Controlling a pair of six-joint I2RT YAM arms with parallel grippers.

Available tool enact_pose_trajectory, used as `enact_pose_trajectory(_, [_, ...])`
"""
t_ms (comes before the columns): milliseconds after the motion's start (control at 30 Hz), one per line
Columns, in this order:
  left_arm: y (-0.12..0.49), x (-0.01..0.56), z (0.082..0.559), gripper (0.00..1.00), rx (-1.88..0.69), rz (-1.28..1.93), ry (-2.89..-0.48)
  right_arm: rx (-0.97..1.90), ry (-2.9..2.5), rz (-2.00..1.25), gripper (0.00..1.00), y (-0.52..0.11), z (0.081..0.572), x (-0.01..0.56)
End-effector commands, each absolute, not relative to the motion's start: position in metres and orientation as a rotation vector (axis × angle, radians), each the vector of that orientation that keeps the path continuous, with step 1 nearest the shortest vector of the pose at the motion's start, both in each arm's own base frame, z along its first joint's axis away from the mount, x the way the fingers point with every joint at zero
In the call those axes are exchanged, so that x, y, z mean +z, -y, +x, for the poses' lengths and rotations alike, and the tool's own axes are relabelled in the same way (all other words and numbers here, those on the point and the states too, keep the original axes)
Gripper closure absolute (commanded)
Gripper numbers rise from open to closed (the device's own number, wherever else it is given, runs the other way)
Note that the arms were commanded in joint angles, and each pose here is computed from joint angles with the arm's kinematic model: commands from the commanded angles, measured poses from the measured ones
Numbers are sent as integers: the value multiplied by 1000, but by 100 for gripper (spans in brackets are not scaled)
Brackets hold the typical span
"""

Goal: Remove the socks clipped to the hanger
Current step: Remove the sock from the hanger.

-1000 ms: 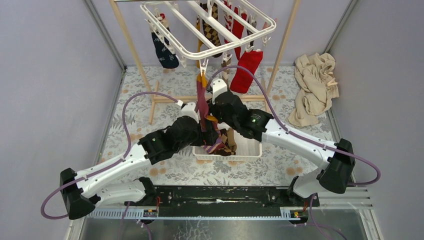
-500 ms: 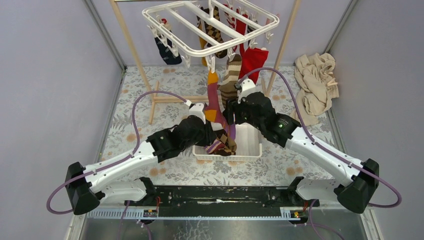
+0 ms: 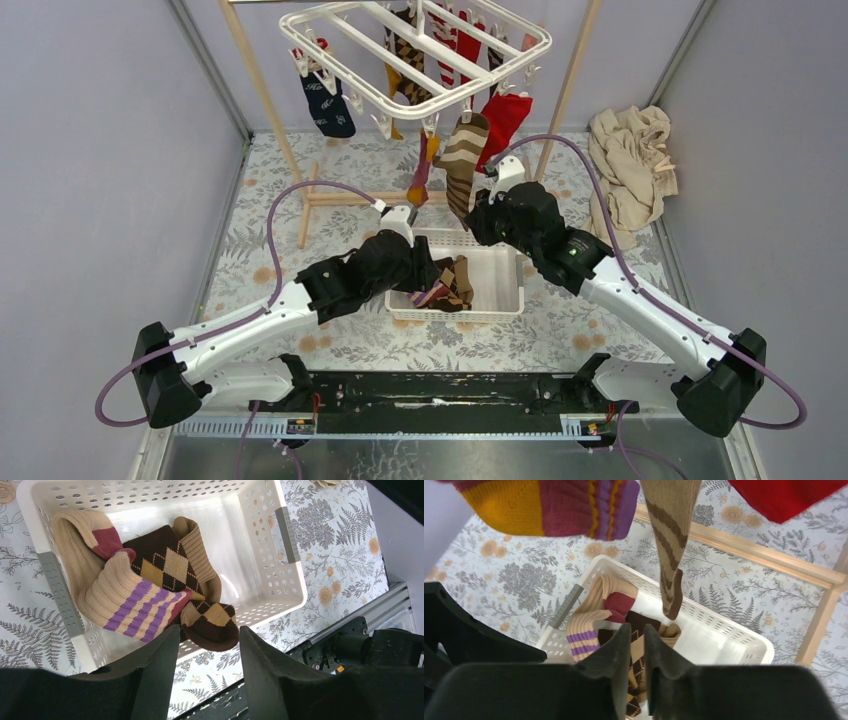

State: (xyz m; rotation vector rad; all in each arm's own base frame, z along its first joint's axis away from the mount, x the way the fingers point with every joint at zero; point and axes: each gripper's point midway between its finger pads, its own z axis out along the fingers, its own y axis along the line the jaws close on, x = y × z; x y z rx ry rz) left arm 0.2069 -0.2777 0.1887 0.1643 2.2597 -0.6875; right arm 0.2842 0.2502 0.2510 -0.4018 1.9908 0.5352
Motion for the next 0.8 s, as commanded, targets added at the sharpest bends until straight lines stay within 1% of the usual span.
enact_pose_trajectory(0, [283, 207, 214, 43, -734, 143, -2198, 592, -1909, -404, 86, -255, 288, 273])
enact_pose_trajectory(67, [282, 208, 214, 39, -733, 140, -2193, 591, -1909, -402, 88, -254, 289, 274])
enact_pose_trajectory(133, [281, 208, 214, 35, -728, 137, -2193, 584, -1905, -395, 87, -252, 289, 277])
enact_pose_trajectory(267, [281, 207, 214, 28, -724, 139, -2195, 524, -1904, -377, 50, -241, 294, 280])
enact_pose_trajectory(300, [281, 207, 214, 28, -724, 141, -2195, 509, -1901, -361, 44, -237, 297, 281])
enact_pose_trajectory(367, [280, 208, 215, 26, -722, 142, -2192, 525, -1899, -324, 38, -228, 307, 285])
enact_pose_trajectory(567, [276, 212, 213, 25, -717, 143, -2188, 685, -1818, -261, 31, -201, 336, 302])
enact_pose_trajectory(667, [274, 212, 212, 25, -712, 148, -2190, 829, -1681, -265, 30, -186, 348, 326])
enact_pose_trajectory(767, [274, 212, 211, 25, -714, 154, -2190, 891, -1613, -190, 30, -161, 363, 340])
